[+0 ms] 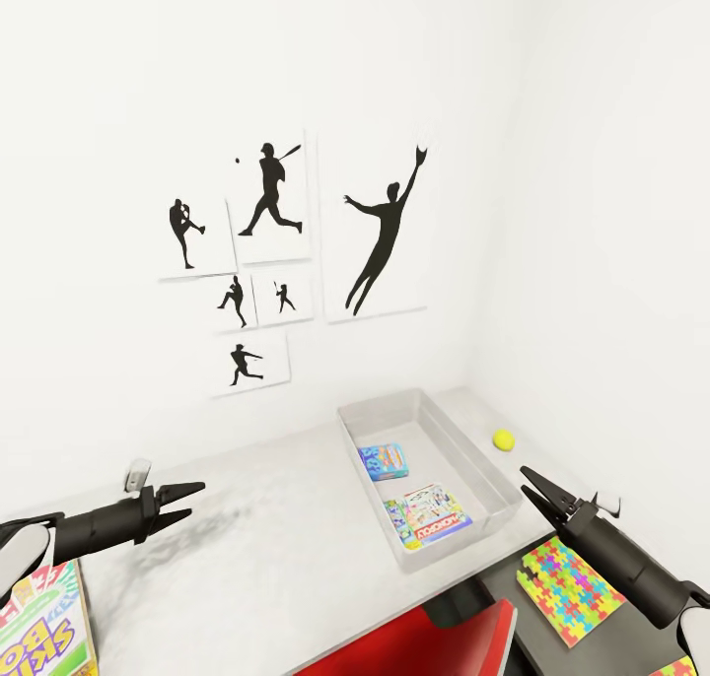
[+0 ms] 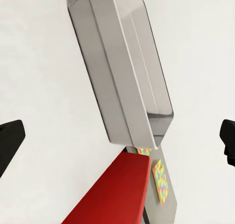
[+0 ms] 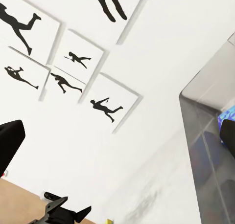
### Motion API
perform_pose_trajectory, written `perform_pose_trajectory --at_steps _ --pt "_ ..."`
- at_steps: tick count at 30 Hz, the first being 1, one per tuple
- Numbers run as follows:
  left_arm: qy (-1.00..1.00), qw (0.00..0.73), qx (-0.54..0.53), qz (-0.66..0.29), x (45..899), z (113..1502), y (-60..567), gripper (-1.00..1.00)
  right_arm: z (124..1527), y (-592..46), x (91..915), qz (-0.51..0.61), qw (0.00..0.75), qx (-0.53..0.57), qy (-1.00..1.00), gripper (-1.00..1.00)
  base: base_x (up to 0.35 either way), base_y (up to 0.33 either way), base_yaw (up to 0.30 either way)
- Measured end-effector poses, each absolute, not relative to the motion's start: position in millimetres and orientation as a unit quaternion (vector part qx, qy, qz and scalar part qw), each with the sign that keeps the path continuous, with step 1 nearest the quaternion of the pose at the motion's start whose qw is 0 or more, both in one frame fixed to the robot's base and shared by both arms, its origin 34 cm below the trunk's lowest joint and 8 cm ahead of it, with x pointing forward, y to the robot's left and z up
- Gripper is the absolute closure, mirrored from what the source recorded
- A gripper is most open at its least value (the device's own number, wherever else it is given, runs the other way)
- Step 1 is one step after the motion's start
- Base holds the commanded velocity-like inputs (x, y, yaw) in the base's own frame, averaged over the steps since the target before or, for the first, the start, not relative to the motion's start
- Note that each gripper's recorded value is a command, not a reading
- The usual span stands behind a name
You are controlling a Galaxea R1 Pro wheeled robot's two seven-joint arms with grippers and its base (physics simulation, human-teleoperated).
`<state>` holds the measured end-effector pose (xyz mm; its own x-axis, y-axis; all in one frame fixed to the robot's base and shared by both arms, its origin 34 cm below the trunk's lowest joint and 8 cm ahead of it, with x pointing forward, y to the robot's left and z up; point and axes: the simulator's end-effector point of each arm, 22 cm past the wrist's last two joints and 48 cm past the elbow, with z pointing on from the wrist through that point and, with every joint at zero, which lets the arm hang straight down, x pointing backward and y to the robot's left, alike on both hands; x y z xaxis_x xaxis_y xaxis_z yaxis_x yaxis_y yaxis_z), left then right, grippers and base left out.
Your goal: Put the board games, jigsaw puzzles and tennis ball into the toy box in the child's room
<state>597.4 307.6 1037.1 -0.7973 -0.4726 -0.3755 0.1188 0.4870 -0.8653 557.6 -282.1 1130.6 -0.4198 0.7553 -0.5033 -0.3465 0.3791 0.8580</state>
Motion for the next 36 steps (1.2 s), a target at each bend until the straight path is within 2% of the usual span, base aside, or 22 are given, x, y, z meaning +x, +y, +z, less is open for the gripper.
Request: perform_pose_trajectory --at_steps 14,28,36 --pt "0.808 0.299 -0.109 -0.495 597.3 1037.9 306.9 -1.0 1131.5 -281.7 557.6 0.535 0.516 0.157 0.65 -1.0 -0.025 0.001 0.032" --pt "0.807 0.306 -0.105 -0.495 596.7 1045.0 308.7 -1.0 1137.5 -282.0 555.9 0.536 0.521 0.153 0.647 -1.0 -0.161 0.082 0.218" --pt "0.805 0.309 -0.103 -0.495 596.3 1049.5 309.6 -1.0 1140.5 -282.0 554.7 0.537 0.523 0.151 0.645 -1.0 -0.049 0.098 0.259"
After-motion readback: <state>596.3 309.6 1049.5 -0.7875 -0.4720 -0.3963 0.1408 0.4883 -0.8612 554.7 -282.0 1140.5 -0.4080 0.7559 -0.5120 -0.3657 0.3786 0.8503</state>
